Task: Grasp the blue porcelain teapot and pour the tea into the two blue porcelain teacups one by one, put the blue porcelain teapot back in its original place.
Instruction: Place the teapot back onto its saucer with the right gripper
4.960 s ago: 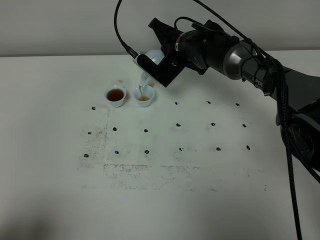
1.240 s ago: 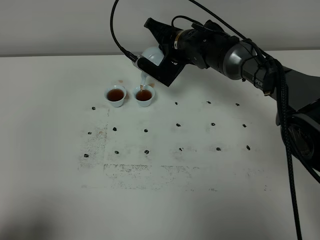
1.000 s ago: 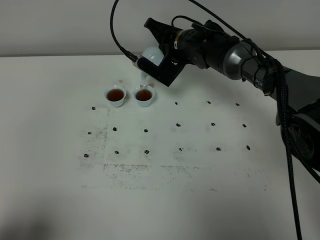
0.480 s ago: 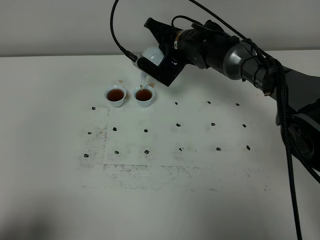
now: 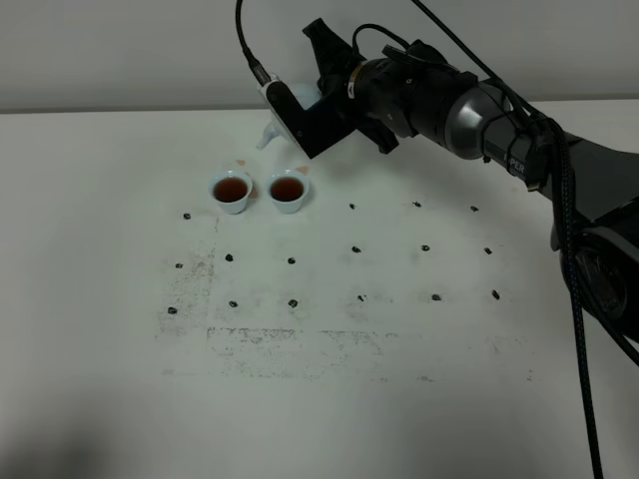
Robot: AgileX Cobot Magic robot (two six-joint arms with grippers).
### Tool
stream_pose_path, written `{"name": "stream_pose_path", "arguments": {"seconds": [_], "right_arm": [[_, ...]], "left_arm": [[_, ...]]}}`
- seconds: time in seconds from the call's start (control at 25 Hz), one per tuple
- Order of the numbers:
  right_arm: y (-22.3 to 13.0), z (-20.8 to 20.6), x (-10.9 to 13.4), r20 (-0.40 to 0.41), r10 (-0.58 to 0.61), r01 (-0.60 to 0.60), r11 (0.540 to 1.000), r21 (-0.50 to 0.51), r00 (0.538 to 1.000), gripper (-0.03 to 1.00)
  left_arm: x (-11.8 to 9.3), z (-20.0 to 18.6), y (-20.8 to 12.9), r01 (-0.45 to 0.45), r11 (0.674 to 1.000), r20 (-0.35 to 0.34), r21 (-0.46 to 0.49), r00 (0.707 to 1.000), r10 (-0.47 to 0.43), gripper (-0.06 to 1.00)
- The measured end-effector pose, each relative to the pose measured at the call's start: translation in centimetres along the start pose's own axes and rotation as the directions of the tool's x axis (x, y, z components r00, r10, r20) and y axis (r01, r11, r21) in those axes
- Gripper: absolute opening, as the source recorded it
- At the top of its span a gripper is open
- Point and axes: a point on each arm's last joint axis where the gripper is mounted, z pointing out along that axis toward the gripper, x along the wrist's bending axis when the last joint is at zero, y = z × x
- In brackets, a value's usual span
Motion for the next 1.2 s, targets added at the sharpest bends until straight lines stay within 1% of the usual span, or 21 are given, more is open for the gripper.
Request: {"name": "stream_pose_path", "arguments": {"seconds": [0.08, 0.16, 0.24, 0.28, 0.32, 0.36, 0.44, 0.48, 0.52, 0.6, 0.64, 0.68, 0.72, 0.76, 0.8, 0.88, 0.96, 1.08, 1.2], "right_arm": [[-0.1, -0.2, 0.0, -0.018, 0.093, -0.093, 0.996, 0.003, 0.995, 0.04], [-0.3, -0.7, 0.0, -0.054, 0.21, -0.209, 0.978, 0.013, 0.976, 0.04], [-0.5, -1.7, -0.4, -0.088, 0.367, -0.366, 0.93, 0.031, 0.926, 0.04], [-0.8, -2.4, -0.8, -0.105, 0.441, -0.439, 0.897, 0.043, 0.891, 0.04], [-1.0, -3.3, -1.3, -0.108, 0.523, -0.52, 0.852, 0.057, 0.846, 0.04], [-1.2, -4.0, -1.6, -0.116, 0.604, -0.599, 0.797, 0.075, 0.789, 0.04], [-1.9, -5.7, -2.4, -0.119, 0.743, -0.734, 0.669, 0.117, 0.658, 0.04], [-2.1, -6.4, -2.6, -0.118, 0.811, -0.799, 0.585, 0.14, 0.573, 0.04], [-2.4, -7.1, -2.7, -0.122, 0.871, -0.855, 0.49, 0.169, 0.475, 0.04], [-2.6, -7.9, -2.4, -0.142, 0.95, -0.921, 0.306, 0.241, 0.278, 0.04], [-2.6, -8.1, -1.9, -0.16, 0.971, -0.932, 0.217, 0.289, 0.177, 0.04], [-2.4, -8.3, -1.6, -0.176, 0.98, -0.931, 0.15, 0.334, 0.094, 0.04], [-2.3, -8.4, -1.2, -0.19, 0.981, -0.922, 0.108, 0.372, 0.038, 0.04], [-2.0, -8.5, -0.9, -0.206, 0.978, -0.915, 0.078, 0.396, -0.006, 0.04], [-1.7, -8.5, -0.6, -0.22, 0.975, -0.907, 0.056, 0.418, -0.042, 0.04], [-1.3, -8.3, -0.1, -0.239, 0.968, -0.899, 0.033, 0.437, -0.081, 0.04], [-0.9, -7.9, 0.8, -0.248, 0.963, -0.888, 0.021, 0.459, -0.106, 0.04], [-0.4, -7.2, 2.2, -0.249, 0.961, -0.879, 0.012, 0.478, -0.123, 0.04], [0.0, -6.5, 3.4, -0.249, 0.958, -0.882, -0.011, 0.47, -0.144, 0.04]], "left_arm": [[0.0, 0.0, 0.0, 0.0, 1.0, 0.0, 0.0, 1.0, 0.0, 0.61], [0.0, 0.0, 0.0, 0.0, 1.0, 0.0, 0.0, 1.0, 0.0, 0.61], [0.0, 0.0, 0.0, 0.0, 1.0, 0.0, 0.0, 1.0, 0.0, 0.61], [0.0, 0.0, 0.0, 0.0, 1.0, 0.0, 0.0, 1.0, 0.0, 0.61], [0.0, 0.0, 0.0, 0.0, 1.0, 0.0, 0.0, 1.0, 0.0, 0.61], [0.0, 0.0, 0.0, 0.0, 1.0, 0.0, 0.0, 1.0, 0.0, 0.61], [0.0, 0.0, 0.0, 0.0, 1.0, 0.0, 0.0, 1.0, 0.0, 0.61], [0.0, 0.0, 0.0, 0.0, 1.0, 0.0, 0.0, 1.0, 0.0, 0.61], [0.0, 0.0, 0.0, 0.0, 1.0, 0.0, 0.0, 1.0, 0.0, 0.61], [0.0, 0.0, 0.0, 0.0, 1.0, 0.0, 0.0, 1.0, 0.0, 0.61], [0.0, 0.0, 0.0, 0.0, 1.0, 0.0, 0.0, 1.0, 0.0, 0.61], [0.0, 0.0, 0.0, 0.0, 1.0, 0.0, 0.0, 1.0, 0.0, 0.61], [0.0, 0.0, 0.0, 0.0, 1.0, 0.0, 0.0, 1.0, 0.0, 0.61], [0.0, 0.0, 0.0, 0.0, 1.0, 0.0, 0.0, 1.0, 0.0, 0.61], [0.0, 0.0, 0.0, 0.0, 1.0, 0.0, 0.0, 1.0, 0.0, 0.61], [0.0, 0.0, 0.0, 0.0, 1.0, 0.0, 0.0, 1.0, 0.0, 0.61], [0.0, 0.0, 0.0, 0.0, 1.0, 0.0, 0.0, 1.0, 0.0, 0.61], [0.0, 0.0, 0.0, 0.0, 1.0, 0.0, 0.0, 1.0, 0.0, 0.61], [0.0, 0.0, 0.0, 0.0, 1.0, 0.0, 0.0, 1.0, 0.0, 0.61]]}}
